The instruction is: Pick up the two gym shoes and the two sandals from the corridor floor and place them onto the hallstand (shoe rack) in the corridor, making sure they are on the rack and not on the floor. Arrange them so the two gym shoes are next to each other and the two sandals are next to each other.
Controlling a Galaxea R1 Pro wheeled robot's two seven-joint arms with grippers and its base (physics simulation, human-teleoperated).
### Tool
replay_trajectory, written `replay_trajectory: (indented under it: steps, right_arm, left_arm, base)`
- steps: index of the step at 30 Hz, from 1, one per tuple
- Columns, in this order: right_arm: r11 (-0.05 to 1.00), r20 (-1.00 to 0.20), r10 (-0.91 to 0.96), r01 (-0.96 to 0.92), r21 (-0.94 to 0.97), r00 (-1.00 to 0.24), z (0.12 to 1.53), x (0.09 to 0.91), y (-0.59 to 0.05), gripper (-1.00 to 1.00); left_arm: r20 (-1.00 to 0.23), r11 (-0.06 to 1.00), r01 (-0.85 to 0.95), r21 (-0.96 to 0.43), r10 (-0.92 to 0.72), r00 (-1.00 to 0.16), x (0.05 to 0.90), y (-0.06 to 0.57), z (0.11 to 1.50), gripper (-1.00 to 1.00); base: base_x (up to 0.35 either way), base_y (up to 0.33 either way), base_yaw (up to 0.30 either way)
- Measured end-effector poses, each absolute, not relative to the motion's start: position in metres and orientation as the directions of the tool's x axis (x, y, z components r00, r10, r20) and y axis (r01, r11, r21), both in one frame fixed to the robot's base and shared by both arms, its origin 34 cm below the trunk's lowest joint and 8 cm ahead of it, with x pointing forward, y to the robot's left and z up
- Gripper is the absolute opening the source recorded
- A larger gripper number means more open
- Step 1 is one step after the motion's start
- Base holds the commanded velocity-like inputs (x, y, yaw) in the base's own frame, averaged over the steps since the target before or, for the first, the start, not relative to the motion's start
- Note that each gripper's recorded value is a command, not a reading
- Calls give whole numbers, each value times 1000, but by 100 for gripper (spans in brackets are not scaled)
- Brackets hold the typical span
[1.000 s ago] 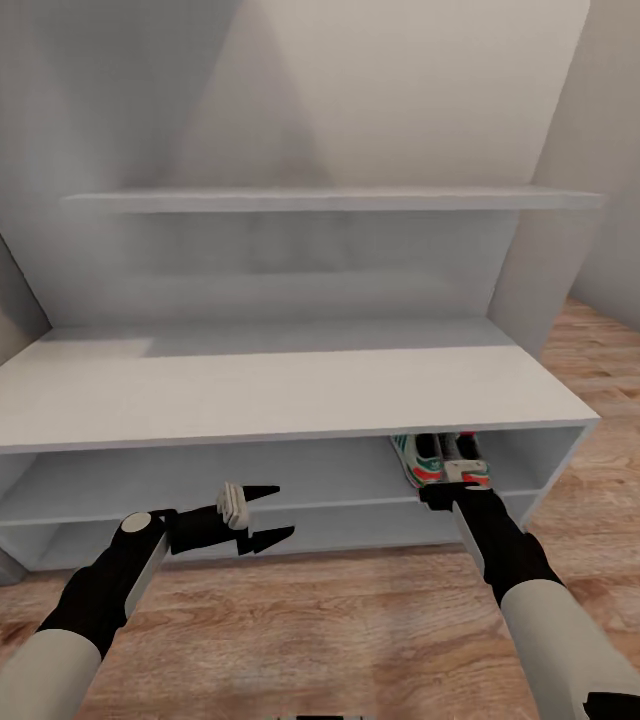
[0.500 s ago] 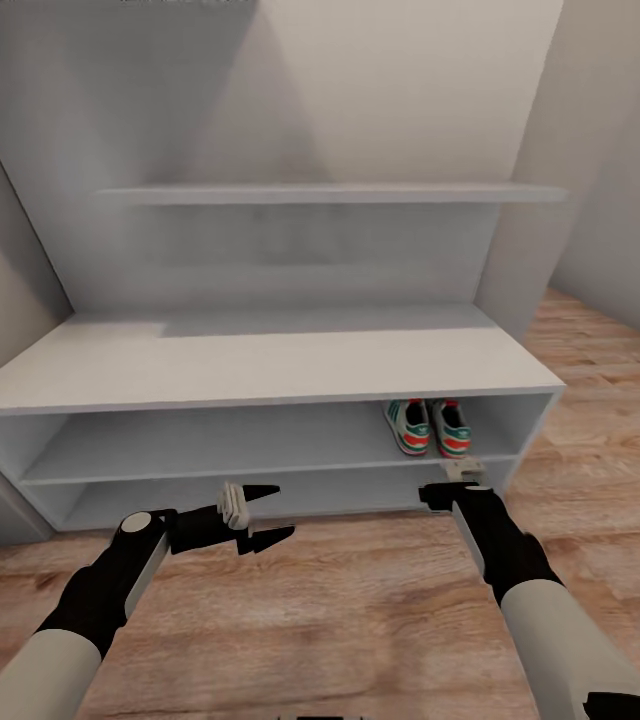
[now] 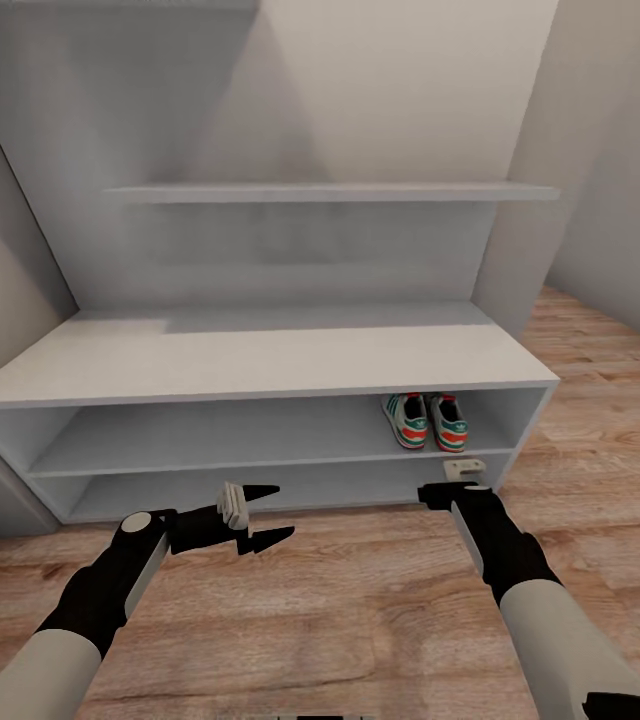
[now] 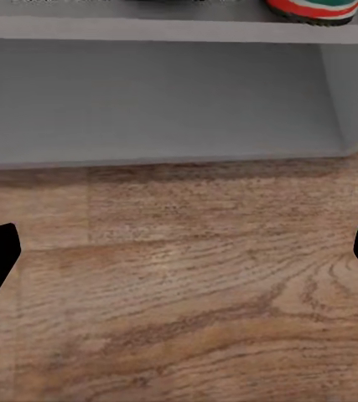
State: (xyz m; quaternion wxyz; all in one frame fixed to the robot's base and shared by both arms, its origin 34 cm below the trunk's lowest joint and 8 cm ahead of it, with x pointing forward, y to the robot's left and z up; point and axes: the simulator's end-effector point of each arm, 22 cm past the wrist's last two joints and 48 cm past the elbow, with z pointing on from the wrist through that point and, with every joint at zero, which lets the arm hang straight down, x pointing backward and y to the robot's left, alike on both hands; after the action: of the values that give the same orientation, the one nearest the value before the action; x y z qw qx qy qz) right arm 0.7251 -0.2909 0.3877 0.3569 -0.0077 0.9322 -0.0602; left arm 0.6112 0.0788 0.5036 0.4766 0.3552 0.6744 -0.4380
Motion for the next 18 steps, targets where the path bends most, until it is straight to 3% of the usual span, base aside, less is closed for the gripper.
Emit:
replay_trajectory:
  steps: [14, 18]
  right_arm:
    - [993, -657, -54, 26, -112, -752, 381, 719, -289, 100]
    - [994, -672, -49, 33, -109, -739, 389, 723, -290, 100]
  left_arm:
    - [-954, 368, 896, -250, 64, -293, 612, 80, 503, 100]
    - [-954, 369, 895, -250, 64, -293, 612, 80, 503, 100]
  base:
    - [0, 0, -1]
    - [0, 0, -129]
